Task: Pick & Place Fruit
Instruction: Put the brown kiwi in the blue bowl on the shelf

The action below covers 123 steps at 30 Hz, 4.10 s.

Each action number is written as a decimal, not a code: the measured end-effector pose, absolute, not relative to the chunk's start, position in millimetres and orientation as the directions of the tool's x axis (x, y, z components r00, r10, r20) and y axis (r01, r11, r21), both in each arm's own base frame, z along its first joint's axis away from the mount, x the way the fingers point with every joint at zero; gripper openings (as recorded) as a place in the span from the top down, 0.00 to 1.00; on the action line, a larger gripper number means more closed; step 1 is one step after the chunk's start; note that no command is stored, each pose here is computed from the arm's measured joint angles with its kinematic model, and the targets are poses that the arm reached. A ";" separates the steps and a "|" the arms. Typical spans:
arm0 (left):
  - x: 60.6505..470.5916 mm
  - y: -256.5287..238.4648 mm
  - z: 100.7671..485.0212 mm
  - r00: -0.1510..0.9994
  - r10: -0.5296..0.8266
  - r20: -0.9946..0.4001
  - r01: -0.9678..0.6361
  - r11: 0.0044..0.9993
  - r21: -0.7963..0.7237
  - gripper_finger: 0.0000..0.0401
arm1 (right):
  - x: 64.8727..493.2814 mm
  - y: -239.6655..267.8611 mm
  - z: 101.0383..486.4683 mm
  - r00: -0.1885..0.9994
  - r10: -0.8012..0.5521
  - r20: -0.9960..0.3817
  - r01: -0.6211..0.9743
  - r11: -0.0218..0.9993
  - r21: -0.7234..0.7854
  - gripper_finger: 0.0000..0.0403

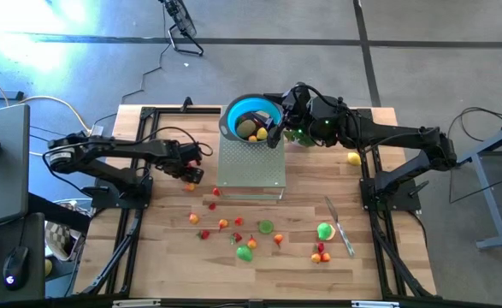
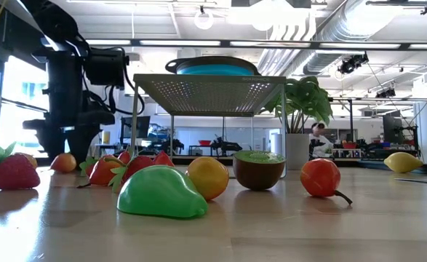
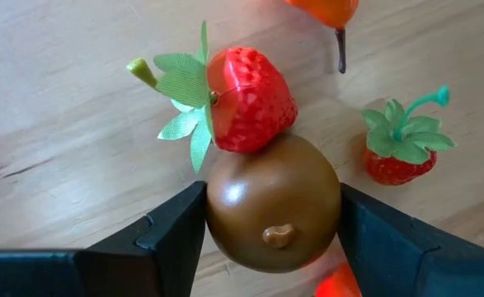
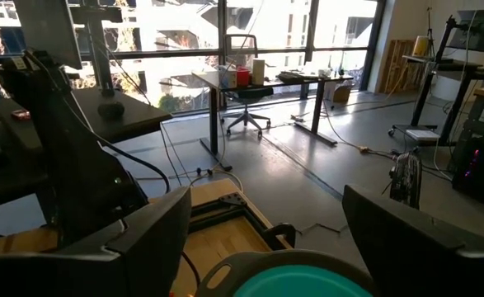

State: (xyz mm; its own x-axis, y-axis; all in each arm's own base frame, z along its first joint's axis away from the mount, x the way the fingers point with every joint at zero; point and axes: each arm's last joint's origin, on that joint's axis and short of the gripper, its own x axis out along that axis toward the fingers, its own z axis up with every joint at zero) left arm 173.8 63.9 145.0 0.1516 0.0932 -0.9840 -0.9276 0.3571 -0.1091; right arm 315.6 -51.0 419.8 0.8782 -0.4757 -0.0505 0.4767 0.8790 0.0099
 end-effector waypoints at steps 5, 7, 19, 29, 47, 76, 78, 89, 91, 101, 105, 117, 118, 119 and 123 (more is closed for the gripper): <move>167.7 61.4 153.9 0.188 0.102 -0.977 -0.922 0.360 -0.140 0.41 | 315.7 -50.9 419.8 0.878 -0.475 -0.050 0.476 0.879 0.010 0.23; 165.7 61.0 159.6 0.214 0.115 -0.970 -0.919 0.360 -0.160 0.41 | 315.6 -50.9 419.8 0.878 -0.475 -0.051 0.476 0.879 0.010 0.23; 147.8 54.7 187.5 0.338 0.166 -0.926 -0.892 0.370 -0.260 0.41 | 315.7 -50.9 420.6 0.879 -0.475 -0.043 0.476 0.879 0.013 0.23; 127.5 47.2 207.5 0.438 0.198 -0.877 -0.861 0.374 -0.345 0.41 | 315.7 -50.9 420.6 0.879 -0.475 -0.042 0.476 0.879 0.013 0.23; 120.1 44.5 273.1 0.724 0.299 -0.621 -0.678 0.477 -0.560 0.41 | 316.1 -48.3 438.1 0.912 -0.388 0.134 0.394 0.919 -0.021 0.23; 129.3 41.9 382.7 0.982 0.186 -0.001 -0.139 0.732 -0.667 0.41 | 365.6 -26.7 395.5 0.997 -0.058 0.045 0.071 0.928 -0.367 0.23; 132.0 42.0 383.5 0.987 0.162 0.010 -0.114 0.736 -0.667 0.41 | 369.9 -23.7 395.6 0.994 -0.063 0.087 0.091 0.926 -0.366 0.23; 139.8 43.0 383.0 0.995 0.101 0.014 -0.067 0.743 -0.666 0.41 | 389.0 -14.3 386.0 0.974 -0.133 0.182 0.189 0.921 -0.341 0.13; 139.8 42.9 383.1 0.995 0.097 0.015 -0.063 0.746 -0.663 0.41 | 390.0 -13.0 385.2 0.974 -0.131 0.184 0.188 0.921 -0.340 0.10; 141.0 43.3 382.7 0.995 0.097 0.012 -0.065 0.745 -0.664 0.41 | 399.9 -12.5 375.3 0.976 -0.098 0.196 0.161 0.925 -0.343 0.06; 145.8 45.1 381.0 0.995 0.098 0.003 -0.071 0.742 -0.667 0.41 | 405.7 -11.5 369.7 0.976 -0.055 0.211 0.130 0.924 -0.359 0.06; 169.7 51.2 378.1 1.000 0.019 0.020 -0.001 0.745 -0.667 0.41 | 413.6 -15.7 359.2 0.976 -0.081 0.202 0.155 0.909 -0.387 0.06; 171.2 51.2 378.0 1.000 0.011 0.022 0.006 0.745 -0.667 0.41 | 413.8 -16.4 358.7 0.977 -0.082 0.199 0.155 0.909 -0.388 0.06; 172.5 50.3 377.4 1.000 0.005 0.019 0.009 0.745 -0.667 0.41 | 413.8 -17.0 358.4 0.978 -0.080 0.195 0.152 0.909 -0.388 0.06; 179.1 47.0 375.3 1.000 -0.012 0.011 0.017 0.745 -0.667 0.41 | 413.9 -17.2 357.5 0.981 -0.063 0.186 0.132 0.911 -0.390 0.06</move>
